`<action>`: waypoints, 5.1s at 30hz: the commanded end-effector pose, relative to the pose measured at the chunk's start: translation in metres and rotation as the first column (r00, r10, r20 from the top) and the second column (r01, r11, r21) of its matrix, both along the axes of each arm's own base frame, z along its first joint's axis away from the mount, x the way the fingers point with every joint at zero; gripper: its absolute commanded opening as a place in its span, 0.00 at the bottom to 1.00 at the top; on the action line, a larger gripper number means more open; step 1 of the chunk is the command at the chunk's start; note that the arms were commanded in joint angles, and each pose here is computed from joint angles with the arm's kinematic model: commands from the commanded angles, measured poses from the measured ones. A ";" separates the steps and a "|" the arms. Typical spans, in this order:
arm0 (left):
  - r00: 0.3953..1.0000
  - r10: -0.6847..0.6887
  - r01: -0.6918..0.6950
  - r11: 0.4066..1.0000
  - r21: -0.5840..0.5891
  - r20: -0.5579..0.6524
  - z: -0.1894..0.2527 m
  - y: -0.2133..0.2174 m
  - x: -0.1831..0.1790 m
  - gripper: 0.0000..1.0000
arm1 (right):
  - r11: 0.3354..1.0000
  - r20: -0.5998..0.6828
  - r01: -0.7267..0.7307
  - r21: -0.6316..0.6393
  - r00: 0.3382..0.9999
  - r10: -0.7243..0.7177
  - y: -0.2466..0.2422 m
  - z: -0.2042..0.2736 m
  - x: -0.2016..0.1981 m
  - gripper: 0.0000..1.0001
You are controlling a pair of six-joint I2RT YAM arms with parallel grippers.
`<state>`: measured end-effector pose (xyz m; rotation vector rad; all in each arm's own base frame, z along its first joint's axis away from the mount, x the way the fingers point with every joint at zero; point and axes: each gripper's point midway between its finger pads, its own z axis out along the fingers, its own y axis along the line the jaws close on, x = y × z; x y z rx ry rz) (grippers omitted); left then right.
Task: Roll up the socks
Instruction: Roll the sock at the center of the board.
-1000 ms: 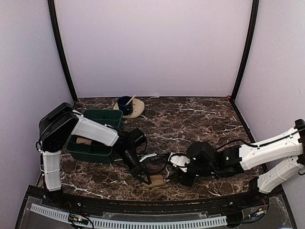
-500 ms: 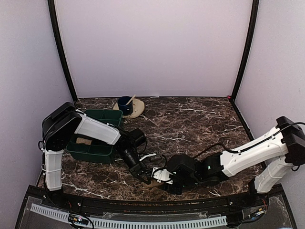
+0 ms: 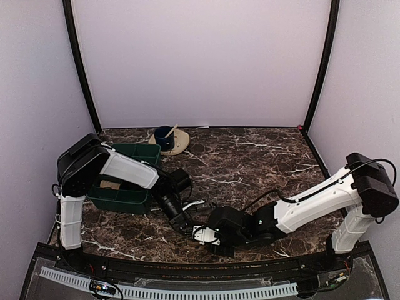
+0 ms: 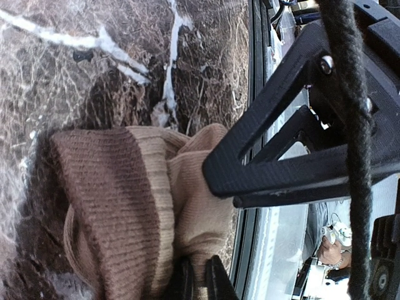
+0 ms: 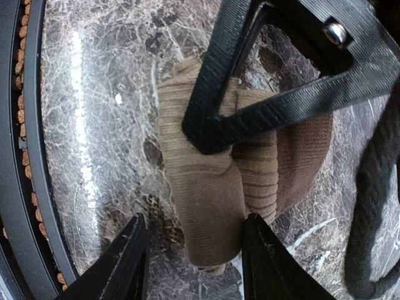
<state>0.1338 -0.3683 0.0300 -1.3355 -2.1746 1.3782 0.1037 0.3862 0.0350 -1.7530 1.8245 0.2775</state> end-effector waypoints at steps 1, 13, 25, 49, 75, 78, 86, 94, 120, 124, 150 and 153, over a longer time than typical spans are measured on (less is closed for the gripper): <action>1.000 -0.007 0.007 0.999 0.034 -0.013 -0.006 0.006 -0.001 0.00 | 1.000 0.014 -0.025 0.003 1.000 0.025 0.010 0.003 -0.001 0.44; 1.000 -0.002 0.003 1.000 0.031 -0.015 -0.006 0.006 0.001 0.00 | 0.997 -0.029 -0.039 -0.069 0.999 0.037 0.003 -0.016 -0.003 0.14; 0.996 0.077 -0.078 0.997 0.017 0.040 0.005 0.005 0.019 0.13 | 0.995 -0.189 0.039 -0.090 0.980 -0.055 -0.010 -0.028 0.005 0.05; 0.870 0.341 -0.342 0.937 -0.062 0.355 0.039 0.029 0.066 0.33 | 0.986 -0.558 0.156 -0.049 0.815 -0.157 -0.019 -0.028 0.019 0.04; 0.664 0.242 -0.192 0.970 -0.152 0.707 0.059 0.023 0.027 0.37 | 0.982 -0.814 0.170 -0.084 0.556 -0.166 -0.029 -0.036 0.016 0.04; 0.663 0.185 -0.145 0.982 -0.118 0.725 0.051 0.019 0.019 0.38 | 0.981 -0.823 0.172 -0.086 0.543 -0.167 -0.029 -0.036 0.016 0.04; 0.624 0.071 -0.052 0.997 -0.049 0.778 0.038 0.011 0.008 0.39 | 0.981 -0.835 0.171 -0.090 0.523 -0.168 -0.030 -0.036 0.014 0.04; 0.587 0.018 0.002 1.000 -0.023 0.809 0.032 0.005 0.005 0.41 | 0.982 -0.842 0.166 -0.091 0.513 -0.165 -0.029 -0.037 0.013 0.04; 0.521 -0.098 0.096 0.994 0.055 0.848 0.009 -0.004 0.000 0.39 | 0.984 -0.852 0.143 -0.102 0.498 -0.161 -0.031 -0.038 0.009 0.03; 0.525 -0.114 0.105 0.992 0.069 0.843 0.005 -0.006 -0.001 0.29 | 0.985 -0.852 0.142 -0.101 0.498 -0.159 -0.031 -0.038 0.010 0.03; 0.643 -0.218 0.183 0.975 0.130 0.734 -0.010 -0.012 -0.021 0.00 | 0.966 -0.830 0.242 -0.094 0.516 -0.210 -0.043 -0.030 0.024 0.33; 0.657 -0.225 0.189 0.973 0.132 0.719 -0.010 -0.012 -0.023 0.00 | 0.960 -0.829 0.264 -0.090 0.515 -0.219 -0.046 -0.028 0.026 0.35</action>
